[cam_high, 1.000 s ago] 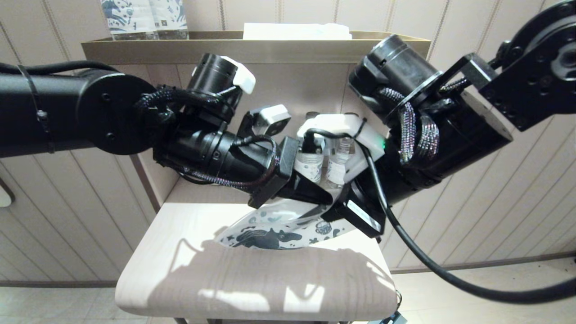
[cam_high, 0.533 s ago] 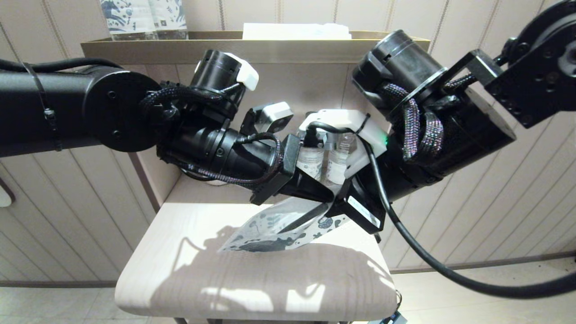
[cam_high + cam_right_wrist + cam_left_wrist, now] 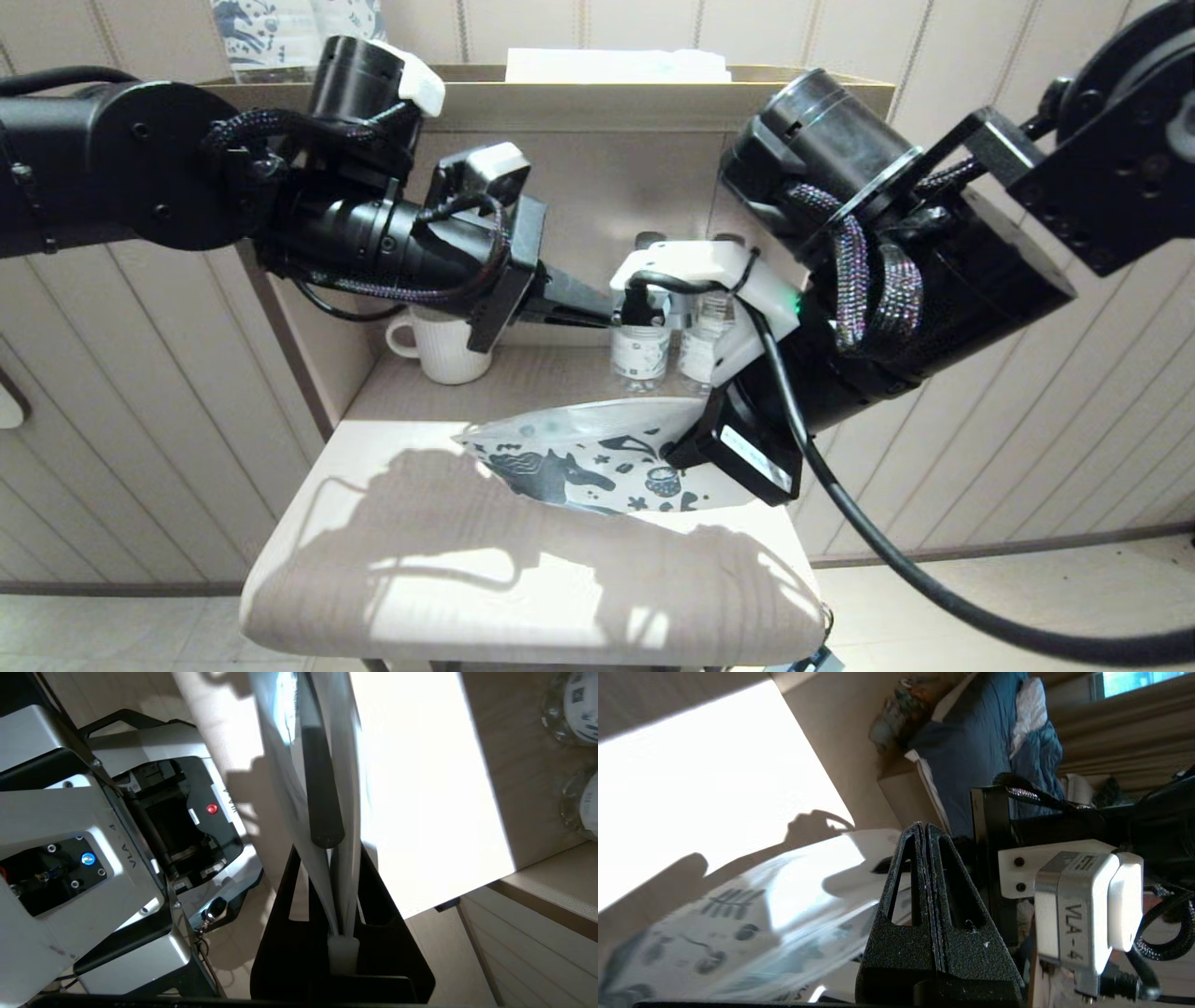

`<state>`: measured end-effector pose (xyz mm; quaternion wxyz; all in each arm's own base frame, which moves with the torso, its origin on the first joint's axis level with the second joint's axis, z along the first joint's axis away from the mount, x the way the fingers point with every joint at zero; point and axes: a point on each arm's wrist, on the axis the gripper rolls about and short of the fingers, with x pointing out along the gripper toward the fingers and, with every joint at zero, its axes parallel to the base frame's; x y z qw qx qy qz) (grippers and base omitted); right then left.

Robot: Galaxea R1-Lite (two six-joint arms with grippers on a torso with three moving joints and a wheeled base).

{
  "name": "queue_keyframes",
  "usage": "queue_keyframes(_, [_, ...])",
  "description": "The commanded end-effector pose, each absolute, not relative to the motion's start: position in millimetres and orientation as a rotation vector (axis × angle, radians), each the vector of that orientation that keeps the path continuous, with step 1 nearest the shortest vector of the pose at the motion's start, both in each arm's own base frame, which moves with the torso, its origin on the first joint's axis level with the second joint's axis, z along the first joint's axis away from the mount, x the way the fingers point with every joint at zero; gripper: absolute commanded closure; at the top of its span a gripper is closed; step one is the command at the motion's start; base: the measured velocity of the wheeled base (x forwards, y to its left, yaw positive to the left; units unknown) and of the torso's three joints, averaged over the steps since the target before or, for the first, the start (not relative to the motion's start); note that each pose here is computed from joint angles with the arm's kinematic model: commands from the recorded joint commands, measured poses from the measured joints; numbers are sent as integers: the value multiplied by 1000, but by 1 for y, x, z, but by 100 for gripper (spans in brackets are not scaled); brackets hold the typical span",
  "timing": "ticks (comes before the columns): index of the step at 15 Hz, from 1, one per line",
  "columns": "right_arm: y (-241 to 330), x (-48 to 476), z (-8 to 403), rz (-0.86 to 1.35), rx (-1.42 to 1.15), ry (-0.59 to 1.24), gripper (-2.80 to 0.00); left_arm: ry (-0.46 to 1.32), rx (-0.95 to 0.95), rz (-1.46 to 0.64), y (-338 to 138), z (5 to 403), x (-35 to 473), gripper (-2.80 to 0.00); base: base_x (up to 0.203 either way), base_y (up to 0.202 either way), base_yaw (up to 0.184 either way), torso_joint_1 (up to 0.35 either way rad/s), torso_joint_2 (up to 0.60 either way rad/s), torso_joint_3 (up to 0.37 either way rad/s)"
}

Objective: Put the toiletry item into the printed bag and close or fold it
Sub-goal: Hand it to the other hand

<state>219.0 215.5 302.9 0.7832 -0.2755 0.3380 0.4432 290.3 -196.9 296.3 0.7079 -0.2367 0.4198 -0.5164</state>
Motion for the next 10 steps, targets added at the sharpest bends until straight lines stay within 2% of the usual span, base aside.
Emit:
queue_keyframes(1, [210,216,307,951,-590,725,0,900,-539,-1131,-186,304,293,0,0,0,0,0,0,0])
queue_keyframes(6, [173,192,331,922,-534,664,0,858,-552,-1077,-168,309,303,0,0,0,0,0,0,0])
queue_keyframes(10, [151,183,319,904,-462,729,0,891,-542,-1029,-162,294,307,0,0,0,0,0,0,0])
